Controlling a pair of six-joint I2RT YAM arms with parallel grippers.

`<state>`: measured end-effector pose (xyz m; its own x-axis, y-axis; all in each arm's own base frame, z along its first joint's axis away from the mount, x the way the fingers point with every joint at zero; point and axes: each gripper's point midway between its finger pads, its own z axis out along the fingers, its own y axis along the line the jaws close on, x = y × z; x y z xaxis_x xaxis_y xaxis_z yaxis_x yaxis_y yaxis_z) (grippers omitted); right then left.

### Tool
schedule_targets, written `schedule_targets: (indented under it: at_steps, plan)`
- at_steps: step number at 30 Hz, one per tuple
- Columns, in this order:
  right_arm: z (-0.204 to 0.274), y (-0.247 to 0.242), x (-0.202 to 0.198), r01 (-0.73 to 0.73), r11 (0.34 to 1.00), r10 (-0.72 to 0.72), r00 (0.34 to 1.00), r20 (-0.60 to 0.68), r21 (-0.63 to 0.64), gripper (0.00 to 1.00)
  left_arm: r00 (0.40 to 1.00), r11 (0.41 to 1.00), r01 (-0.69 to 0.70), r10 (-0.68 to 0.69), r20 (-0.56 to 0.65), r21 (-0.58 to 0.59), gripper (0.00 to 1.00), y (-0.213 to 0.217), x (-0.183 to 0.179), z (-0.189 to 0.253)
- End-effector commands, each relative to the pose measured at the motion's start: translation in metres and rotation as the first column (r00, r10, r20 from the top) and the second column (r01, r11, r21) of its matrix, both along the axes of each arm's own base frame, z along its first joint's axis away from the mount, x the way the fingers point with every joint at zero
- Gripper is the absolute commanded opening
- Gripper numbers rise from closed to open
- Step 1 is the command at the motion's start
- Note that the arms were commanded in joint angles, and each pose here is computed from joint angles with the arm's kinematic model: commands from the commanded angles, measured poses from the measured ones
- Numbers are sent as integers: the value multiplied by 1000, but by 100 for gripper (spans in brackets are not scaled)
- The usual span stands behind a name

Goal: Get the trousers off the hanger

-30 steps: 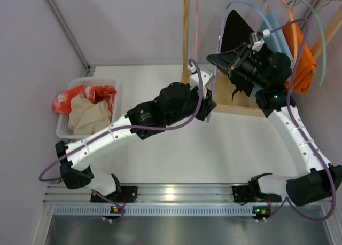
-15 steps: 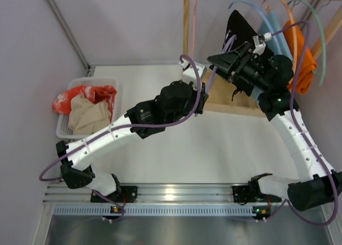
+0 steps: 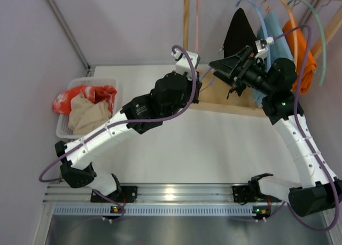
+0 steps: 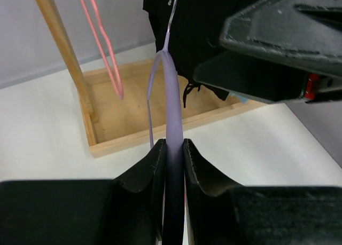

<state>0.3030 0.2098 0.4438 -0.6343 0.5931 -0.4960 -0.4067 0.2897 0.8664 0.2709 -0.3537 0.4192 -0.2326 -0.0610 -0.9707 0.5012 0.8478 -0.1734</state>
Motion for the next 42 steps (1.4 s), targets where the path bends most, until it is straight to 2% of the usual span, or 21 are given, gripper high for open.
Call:
schedule_targets:
  at_steps: [1, 9, 13, 25, 32, 36, 42]
  plan:
    - [16, -6, -13, 2, 1000, -2, 997, 82, -6, 99, 993, 993, -53, 63, 97, -105, 0, 22, 9, 50]
    - [16, -8, -16, -5, 1000, 6, 996, 91, -12, 100, 971, 987, -67, 98, 219, -145, 0, 30, 19, 92]
    - [22, -10, -21, 1, 1000, 1, 992, 125, -21, 99, 937, 978, -73, 133, 322, -194, 0, 38, 21, 138]
    - [33, -35, -30, 48, 999, -45, 986, 161, -19, 99, 867, 949, -100, 231, 441, -300, 0, 42, 28, 198]
    - [31, -46, -29, 67, 998, -64, 987, 150, -20, 99, 821, 945, -160, 288, 493, -286, 0, 43, 42, 201]
    - [31, -49, -29, 68, 997, -65, 987, 146, -20, 99, 836, 938, -194, 311, 452, -287, 0, 45, 60, 185]
    - [29, -53, -29, 77, 997, -74, 987, 141, -18, 100, 846, 909, -229, 362, 390, -347, 0, 52, 85, 177]
